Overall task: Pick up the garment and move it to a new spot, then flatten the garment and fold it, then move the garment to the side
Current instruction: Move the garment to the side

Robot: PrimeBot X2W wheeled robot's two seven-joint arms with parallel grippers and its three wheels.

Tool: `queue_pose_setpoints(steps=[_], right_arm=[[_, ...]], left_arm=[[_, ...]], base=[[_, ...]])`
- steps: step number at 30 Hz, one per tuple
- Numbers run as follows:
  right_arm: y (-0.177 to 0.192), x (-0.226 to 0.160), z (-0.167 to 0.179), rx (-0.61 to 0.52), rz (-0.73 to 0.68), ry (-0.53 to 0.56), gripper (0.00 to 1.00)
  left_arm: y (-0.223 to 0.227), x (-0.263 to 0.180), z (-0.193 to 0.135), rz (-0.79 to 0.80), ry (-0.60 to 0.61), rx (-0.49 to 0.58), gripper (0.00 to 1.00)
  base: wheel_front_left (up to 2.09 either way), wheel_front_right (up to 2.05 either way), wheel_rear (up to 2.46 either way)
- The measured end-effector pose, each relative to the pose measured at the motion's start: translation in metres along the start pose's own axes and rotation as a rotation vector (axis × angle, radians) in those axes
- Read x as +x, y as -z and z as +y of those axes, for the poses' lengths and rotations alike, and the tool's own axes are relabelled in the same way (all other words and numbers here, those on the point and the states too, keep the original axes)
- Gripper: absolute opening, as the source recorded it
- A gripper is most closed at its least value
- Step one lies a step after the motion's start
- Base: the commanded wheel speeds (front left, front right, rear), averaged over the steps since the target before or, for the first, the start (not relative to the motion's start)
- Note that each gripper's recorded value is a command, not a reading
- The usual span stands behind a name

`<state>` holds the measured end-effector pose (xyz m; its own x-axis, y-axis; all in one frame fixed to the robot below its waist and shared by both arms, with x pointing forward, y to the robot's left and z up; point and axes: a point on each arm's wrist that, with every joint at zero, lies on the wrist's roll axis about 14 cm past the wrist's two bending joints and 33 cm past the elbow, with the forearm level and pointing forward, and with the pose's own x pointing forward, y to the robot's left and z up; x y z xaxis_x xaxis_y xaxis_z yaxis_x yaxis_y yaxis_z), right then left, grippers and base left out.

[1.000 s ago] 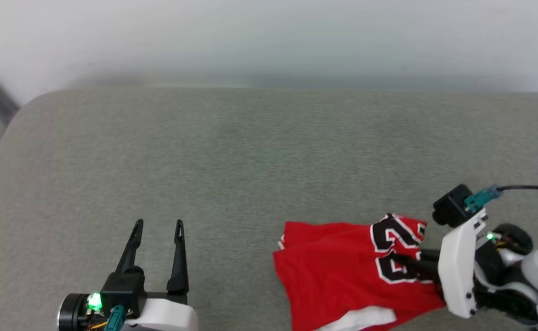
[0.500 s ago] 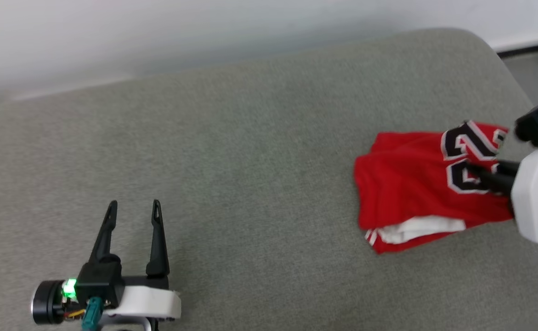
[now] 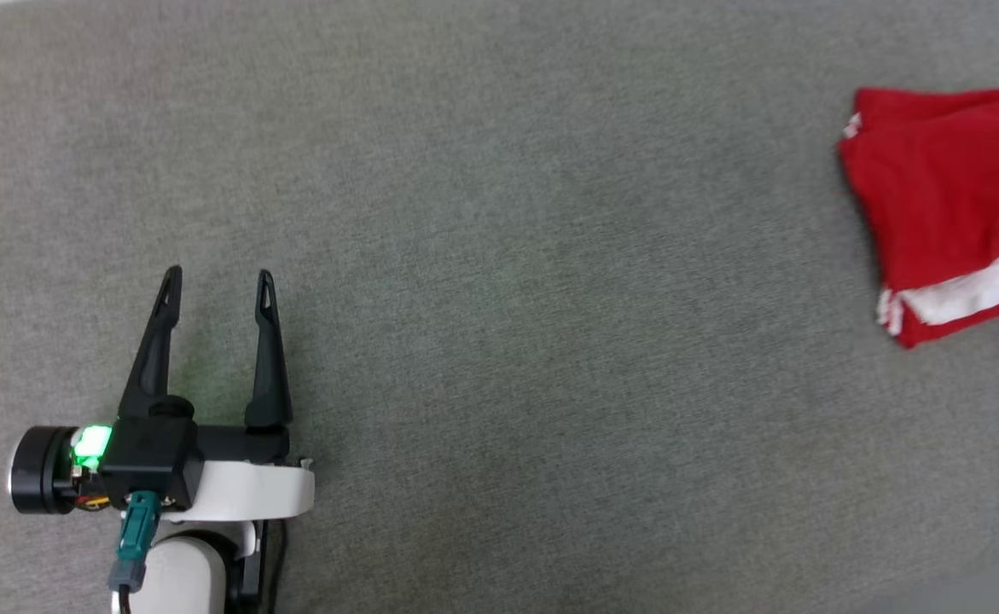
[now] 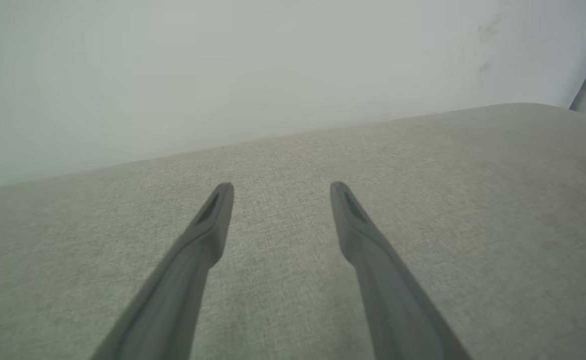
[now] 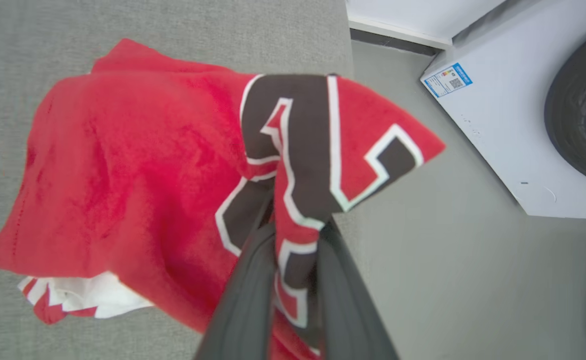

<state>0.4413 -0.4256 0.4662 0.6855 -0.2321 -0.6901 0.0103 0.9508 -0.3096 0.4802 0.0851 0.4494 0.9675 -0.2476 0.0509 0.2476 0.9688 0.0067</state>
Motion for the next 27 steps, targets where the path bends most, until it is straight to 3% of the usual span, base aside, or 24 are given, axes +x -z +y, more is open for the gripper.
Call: queue_pose_setpoints(steps=[5,10,11,12,13,16,21,27], right_arm=[[0.003,0.024,-0.026,0.022,0.024,0.097,0.00],[0.012,0.043,-0.025,0.015,0.041,0.121,0.00],[0.014,0.045,-0.023,0.029,0.045,0.119,0.22],[0.015,0.045,-0.021,0.054,0.044,0.117,0.88],[0.014,0.044,-0.020,0.061,0.030,0.116,1.00],[0.003,0.036,-0.027,0.049,-0.035,0.139,1.00],[-0.067,-0.009,-0.045,-0.054,-0.399,0.202,1.00],[-0.131,-0.065,-0.025,-0.087,-0.781,0.192,1.00]], left_arm=[[0.015,0.005,0.007,0.020,-0.007,0.007,1.00],[0.024,0.005,0.015,0.036,-0.026,0.019,1.00],[0.024,0.005,0.016,0.035,-0.030,0.021,1.00],[0.023,0.005,0.016,0.033,-0.030,0.020,1.00],[0.021,0.005,0.015,0.030,-0.029,0.019,1.00],[0.013,0.004,0.012,0.019,-0.028,0.013,1.00],[-0.013,-0.015,0.008,-0.006,-0.042,0.005,1.00],[-0.038,-0.042,0.014,-0.031,-0.086,0.009,1.00]], base=[[0.00,0.00,0.00],[0.00,0.00,0.00],[0.00,0.00,0.00],[0.00,0.00,0.00],[0.00,0.00,0.00],[0.00,0.00,0.00],[0.00,0.00,0.00],[0.00,0.00,0.00]])
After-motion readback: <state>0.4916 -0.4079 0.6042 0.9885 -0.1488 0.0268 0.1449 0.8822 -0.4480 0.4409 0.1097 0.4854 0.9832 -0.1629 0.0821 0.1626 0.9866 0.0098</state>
